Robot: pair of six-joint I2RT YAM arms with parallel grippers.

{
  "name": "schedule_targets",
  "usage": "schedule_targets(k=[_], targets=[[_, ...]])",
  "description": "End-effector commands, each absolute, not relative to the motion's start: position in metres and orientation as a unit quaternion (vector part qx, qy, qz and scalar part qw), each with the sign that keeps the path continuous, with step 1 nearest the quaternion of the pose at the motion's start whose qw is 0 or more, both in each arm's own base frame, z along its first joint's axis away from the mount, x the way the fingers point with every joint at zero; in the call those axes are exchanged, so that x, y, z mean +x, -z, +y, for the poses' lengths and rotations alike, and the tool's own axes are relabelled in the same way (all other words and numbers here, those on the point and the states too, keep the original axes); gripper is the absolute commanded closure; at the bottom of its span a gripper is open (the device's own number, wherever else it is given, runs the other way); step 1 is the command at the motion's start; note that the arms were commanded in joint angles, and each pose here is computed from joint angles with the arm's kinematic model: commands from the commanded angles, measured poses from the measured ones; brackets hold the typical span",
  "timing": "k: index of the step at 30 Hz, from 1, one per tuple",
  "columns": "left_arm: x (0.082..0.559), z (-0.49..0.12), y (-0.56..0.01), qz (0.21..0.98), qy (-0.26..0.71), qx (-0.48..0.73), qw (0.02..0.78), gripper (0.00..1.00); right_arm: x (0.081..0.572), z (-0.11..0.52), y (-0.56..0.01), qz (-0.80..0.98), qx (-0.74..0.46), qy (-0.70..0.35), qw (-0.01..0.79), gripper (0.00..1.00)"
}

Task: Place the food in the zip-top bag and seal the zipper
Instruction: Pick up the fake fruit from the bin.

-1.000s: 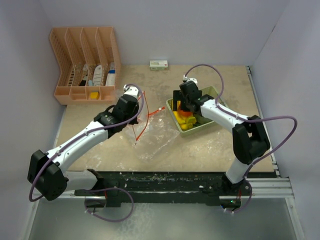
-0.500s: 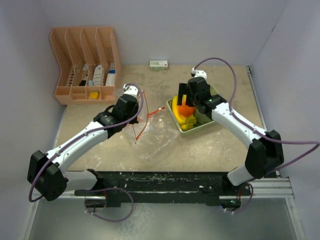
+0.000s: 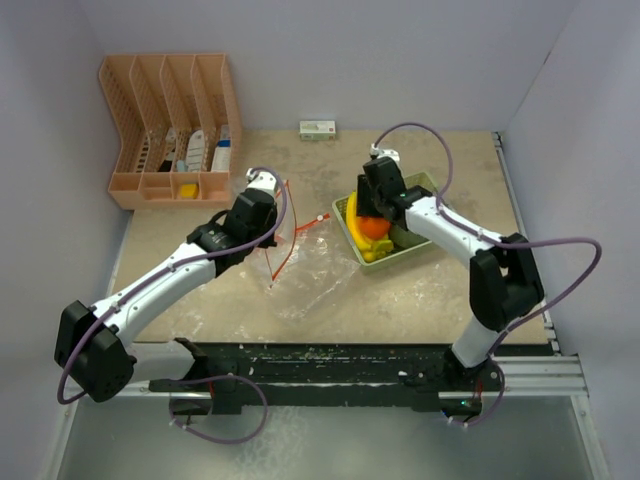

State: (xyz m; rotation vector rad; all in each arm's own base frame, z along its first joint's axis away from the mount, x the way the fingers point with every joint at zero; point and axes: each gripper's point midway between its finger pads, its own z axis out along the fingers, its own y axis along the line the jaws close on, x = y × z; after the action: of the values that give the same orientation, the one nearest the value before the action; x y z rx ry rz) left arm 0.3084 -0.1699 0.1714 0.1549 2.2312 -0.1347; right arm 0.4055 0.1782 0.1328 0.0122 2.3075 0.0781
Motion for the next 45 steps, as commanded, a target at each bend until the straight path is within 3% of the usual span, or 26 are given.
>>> schedule_targets(k=[1,12,13,22,31,34,41,44,45], targets=[[0.312,-0.171,-0.184,0.886,0.068,0.048,0.457,1.00,0.394,0.173,-0.111,0.932,-0.004,-0.006,0.361,0.21],[0.311,-0.170,-0.183,0.885,0.067,0.048,0.458,1.00,0.389,0.171,-0.145,0.916,0.003,-0.031,0.401,0.21],[0.311,-0.170,-0.183,0.885,0.068,0.047,0.459,1.00,0.387,0.170,-0.148,0.915,-0.015,-0.027,0.403,0.00],[0.310,-0.170,-0.184,0.884,0.070,0.048,0.459,1.00,0.371,0.166,-0.135,0.931,-0.037,-0.019,0.363,0.00],[0.309,-0.169,-0.188,0.882,0.073,0.047,0.463,1.00,0.386,0.178,-0.119,0.935,-0.046,-0.023,0.351,0.00],[0.308,-0.169,-0.188,0.882,0.074,0.047,0.464,1.00,0.387,0.178,-0.108,0.939,-0.045,-0.015,0.340,0.08],[0.308,-0.169,-0.187,0.882,0.075,0.048,0.463,1.00,0.381,0.169,-0.107,0.940,-0.036,0.002,0.339,0.48],[0.308,-0.170,-0.186,0.882,0.075,0.048,0.463,1.00,0.381,0.166,-0.125,0.933,-0.030,-0.002,0.357,0.48],[0.309,-0.170,-0.186,0.882,0.075,0.048,0.462,1.00,0.381,0.167,-0.135,0.929,-0.035,-0.008,0.368,0.56]])
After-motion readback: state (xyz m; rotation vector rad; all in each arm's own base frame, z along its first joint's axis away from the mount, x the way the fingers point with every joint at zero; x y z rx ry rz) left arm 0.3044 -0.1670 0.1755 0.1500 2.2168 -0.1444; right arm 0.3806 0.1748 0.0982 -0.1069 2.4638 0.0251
